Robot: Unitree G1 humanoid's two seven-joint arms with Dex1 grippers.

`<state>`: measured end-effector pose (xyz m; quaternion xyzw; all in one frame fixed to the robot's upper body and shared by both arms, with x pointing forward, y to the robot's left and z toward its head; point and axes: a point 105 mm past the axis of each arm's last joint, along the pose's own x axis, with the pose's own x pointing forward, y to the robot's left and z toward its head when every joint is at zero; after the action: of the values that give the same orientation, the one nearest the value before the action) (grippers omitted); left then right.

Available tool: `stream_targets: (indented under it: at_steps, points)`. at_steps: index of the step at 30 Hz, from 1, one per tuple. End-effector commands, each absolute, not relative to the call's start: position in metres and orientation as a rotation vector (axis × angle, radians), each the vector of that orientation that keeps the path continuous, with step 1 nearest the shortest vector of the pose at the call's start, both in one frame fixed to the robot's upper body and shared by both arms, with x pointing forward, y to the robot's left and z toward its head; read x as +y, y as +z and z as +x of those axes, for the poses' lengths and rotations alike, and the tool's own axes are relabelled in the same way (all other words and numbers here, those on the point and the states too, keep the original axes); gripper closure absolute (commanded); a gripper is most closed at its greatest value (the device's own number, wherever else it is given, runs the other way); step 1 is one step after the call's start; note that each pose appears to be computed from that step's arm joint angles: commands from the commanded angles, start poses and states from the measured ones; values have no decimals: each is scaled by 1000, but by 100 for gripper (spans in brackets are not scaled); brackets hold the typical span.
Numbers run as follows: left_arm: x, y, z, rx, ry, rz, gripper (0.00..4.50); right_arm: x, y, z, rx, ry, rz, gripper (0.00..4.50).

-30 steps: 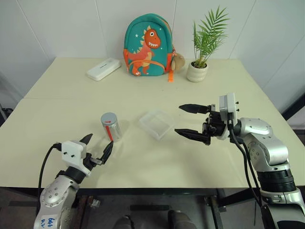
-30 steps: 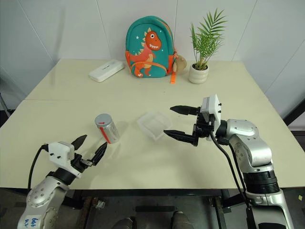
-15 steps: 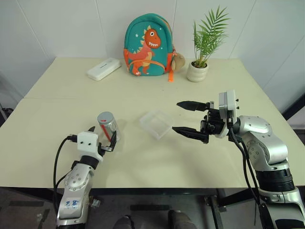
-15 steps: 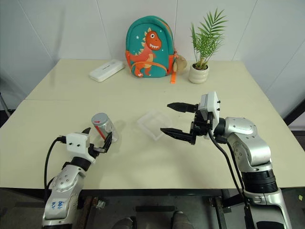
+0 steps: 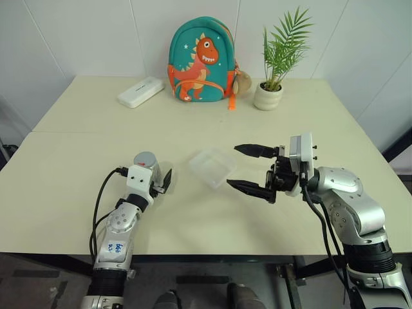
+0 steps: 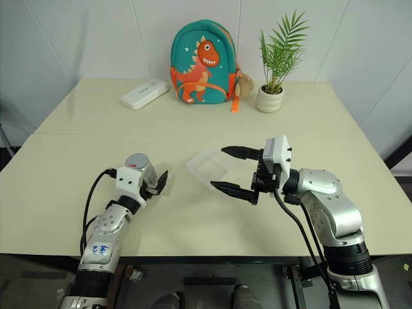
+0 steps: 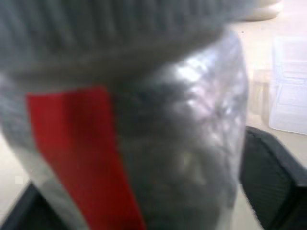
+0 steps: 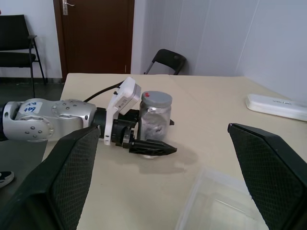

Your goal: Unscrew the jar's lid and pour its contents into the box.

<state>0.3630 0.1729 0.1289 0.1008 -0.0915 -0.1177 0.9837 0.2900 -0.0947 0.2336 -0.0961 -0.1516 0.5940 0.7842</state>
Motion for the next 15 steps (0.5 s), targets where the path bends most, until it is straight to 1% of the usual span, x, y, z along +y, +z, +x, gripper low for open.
stream_targets:
  at_steps: [1, 4, 8, 11, 13, 15]
  points:
    - [172, 143, 362, -249, -247, 222, 154, -94, 243, 284, -385, 1276, -216, 0]
    - [173, 144, 361, -256, -250, 222, 239, -93, 242, 283, -383, 1272, -208, 0]
    - [168, 152, 359, -296, -290, 195, 240, -92, 239, 283, -373, 1273, -200, 0]
    - [170, 169, 357, -333, -340, 165, 240, -91, 238, 285, -356, 1271, -201, 0]
    - [170, 188, 351, -372, -445, 128, 240, -87, 239, 287, -336, 1267, -189, 0]
    - [170, 204, 341, -377, -579, 119, 240, -80, 243, 291, -307, 1251, -169, 0]
